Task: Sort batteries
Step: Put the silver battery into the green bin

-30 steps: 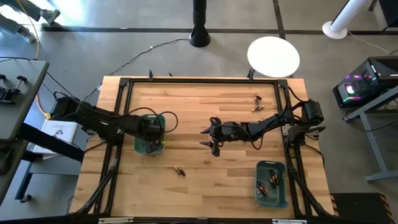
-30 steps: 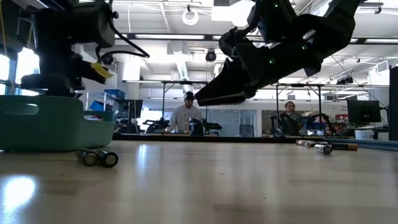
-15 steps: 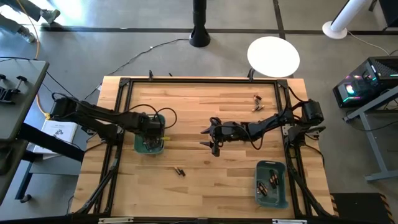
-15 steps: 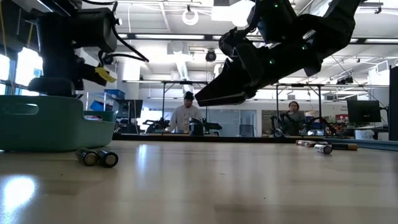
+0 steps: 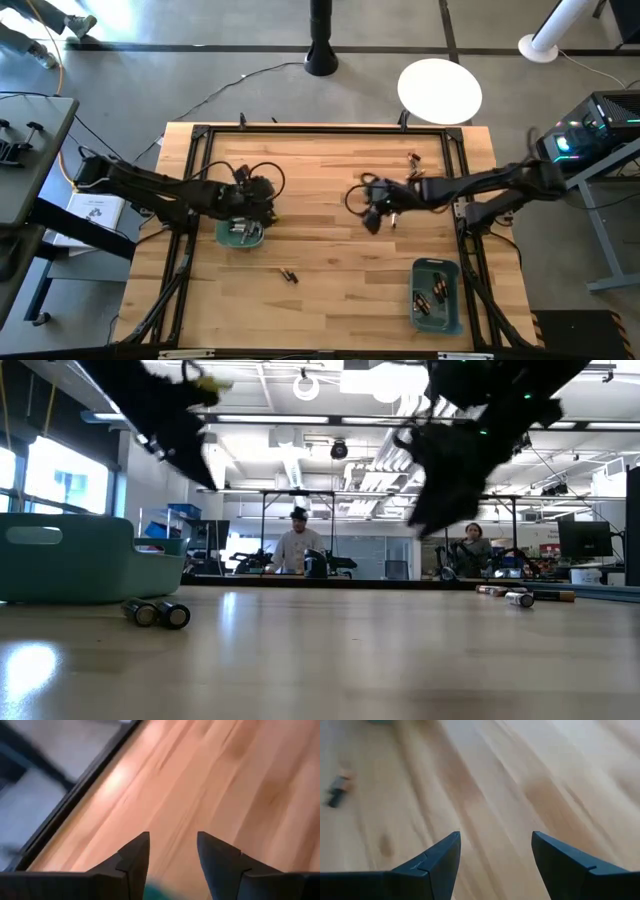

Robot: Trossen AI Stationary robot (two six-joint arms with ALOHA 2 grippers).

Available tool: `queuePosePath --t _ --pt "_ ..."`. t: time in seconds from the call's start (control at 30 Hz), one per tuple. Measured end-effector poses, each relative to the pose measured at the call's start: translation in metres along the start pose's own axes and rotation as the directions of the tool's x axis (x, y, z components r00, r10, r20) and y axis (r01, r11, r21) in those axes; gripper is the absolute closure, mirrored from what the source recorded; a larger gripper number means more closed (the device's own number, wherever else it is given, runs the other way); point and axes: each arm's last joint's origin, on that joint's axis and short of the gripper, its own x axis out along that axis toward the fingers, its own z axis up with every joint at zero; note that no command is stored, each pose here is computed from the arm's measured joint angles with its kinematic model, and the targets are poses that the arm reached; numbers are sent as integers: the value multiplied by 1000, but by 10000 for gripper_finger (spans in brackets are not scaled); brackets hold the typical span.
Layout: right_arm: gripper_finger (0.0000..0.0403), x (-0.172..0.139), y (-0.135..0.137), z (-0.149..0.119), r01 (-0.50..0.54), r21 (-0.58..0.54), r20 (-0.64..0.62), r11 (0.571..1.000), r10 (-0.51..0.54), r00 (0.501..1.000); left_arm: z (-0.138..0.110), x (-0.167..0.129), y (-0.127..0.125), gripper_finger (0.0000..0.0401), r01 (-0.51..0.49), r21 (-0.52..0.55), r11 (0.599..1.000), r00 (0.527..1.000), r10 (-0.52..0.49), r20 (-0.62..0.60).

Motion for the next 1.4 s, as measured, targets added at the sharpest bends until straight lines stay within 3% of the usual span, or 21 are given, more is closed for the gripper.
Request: queuePosePath --t 0.07,0.2,0.33,0.47,0.63,0.77,0.83,1.0,1.1,1.23,1.33,1.4 --pt "165 -12 -11 -8 80 142 -99 987 -66 993 6 2 -8 245 42 -14 999 995 -41 91" --pt "165 -22 -25 -25 284 331 -285 900 -191 939 16 4 -22 246 110 -32 993 970 -100 223" --pt "165 -12 -27 -36 401 352 -384 846 -260 886 15 10 -33 246 138 -11 990 953 -129 275" --pt "172 5 -24 -43 424 333 -445 842 -256 858 10 15 -40 246 165 16 986 954 -164 253" --pt "218 21 -25 -52 448 303 -529 841 -242 813 4 18 -47 246 199 43 979 952 -203 229" --pt "276 30 -22 -52 386 260 -523 885 -207 827 4 18 -47 246 200 40 979 951 -204 231" --pt "308 35 -19 -49 326 241 -480 914 -180 858 5 18 -47 246 201 36 979 951 -204 232" --pt "382 45 -6 -35 111 137 -314 984 -63 947 5 20 -46 246 203 -3 979 953 -197 231" --pt "386 48 13 -19 -76 -14 -121 997 74 990 6 20 -47 246 212 -9 977 949 -204 241" --pt "376 42 44 -1 -243 -296 131 924 292 948 11 18 -50 246 277 47 960 922 -279 270" --pt "377 33 64 8 -298 -470 254 830 451 855 16 15 -54 246 343 133 930 878 -367 307" --pt "379 27 73 12 -328 -550 288 768 543 789 20 12 -56 246 404 218 888 822 -457 339"
